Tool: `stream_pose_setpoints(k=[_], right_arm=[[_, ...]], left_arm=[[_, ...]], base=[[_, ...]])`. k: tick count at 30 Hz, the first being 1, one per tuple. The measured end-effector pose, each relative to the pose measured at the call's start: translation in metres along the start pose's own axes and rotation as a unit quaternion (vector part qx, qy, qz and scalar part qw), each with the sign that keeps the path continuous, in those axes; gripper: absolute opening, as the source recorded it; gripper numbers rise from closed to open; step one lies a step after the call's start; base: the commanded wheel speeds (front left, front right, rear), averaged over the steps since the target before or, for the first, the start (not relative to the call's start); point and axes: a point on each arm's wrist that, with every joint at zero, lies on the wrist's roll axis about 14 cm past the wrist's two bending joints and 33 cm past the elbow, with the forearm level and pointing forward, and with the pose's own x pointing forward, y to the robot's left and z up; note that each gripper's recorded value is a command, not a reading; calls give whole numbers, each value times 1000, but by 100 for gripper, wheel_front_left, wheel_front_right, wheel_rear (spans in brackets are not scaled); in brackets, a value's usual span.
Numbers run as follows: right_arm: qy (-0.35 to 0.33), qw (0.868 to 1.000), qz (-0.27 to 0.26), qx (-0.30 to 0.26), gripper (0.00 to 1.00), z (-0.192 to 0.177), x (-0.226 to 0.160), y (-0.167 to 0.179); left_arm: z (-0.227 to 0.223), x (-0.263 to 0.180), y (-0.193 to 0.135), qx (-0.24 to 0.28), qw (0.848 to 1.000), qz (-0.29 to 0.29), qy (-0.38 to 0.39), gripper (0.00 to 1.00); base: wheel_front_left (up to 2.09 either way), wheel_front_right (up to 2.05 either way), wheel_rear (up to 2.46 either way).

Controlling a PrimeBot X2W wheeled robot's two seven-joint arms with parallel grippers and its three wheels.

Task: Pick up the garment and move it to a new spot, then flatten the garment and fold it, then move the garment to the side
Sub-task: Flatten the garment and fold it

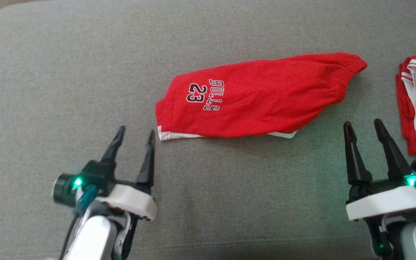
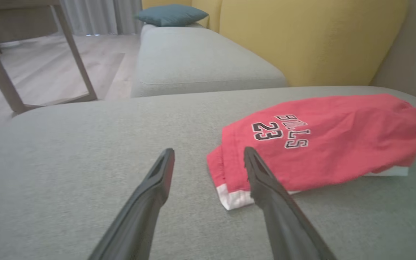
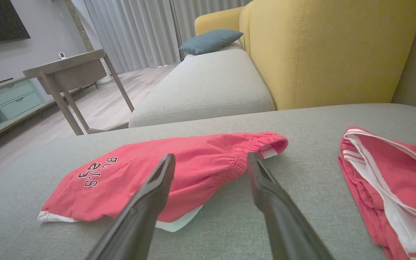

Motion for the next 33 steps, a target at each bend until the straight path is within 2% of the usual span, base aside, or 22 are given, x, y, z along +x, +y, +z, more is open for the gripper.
stream_pose_setpoints(k=[7,12,16,17,18,19,25,33], right_arm=[[12,1000,-6,1,100,-8,2,-4],[20,1000,-15,2,100,-13,2,-10],[18,1000,-23,1,100,-13,4,-16],[18,1000,-24,1,100,-13,5,-16],[19,999,-26,3,100,-14,4,-17],[21,999,-27,4,100,-16,4,-18],[22,999,-30,5,100,-17,3,-20],[20,999,-26,13,100,-16,5,-17]], left_arm=[[-31,18,-30,-21,994,-70,83,100],[-61,28,-36,-32,984,-88,149,100],[-71,37,-38,-36,980,-99,169,100],[-72,38,-39,-37,979,-102,171,63],[-72,40,-40,-39,979,-108,170,12],[-72,41,-42,-45,978,-111,170,0],[-55,47,-49,-50,983,-125,128,0],[15,56,-55,-53,989,-135,5,0]], base=[[0,0,0],[0,0,0],[0,0,0],[0,0,0],[0,0,0],[0,0,0],[0,0,0],[0,0,0]])
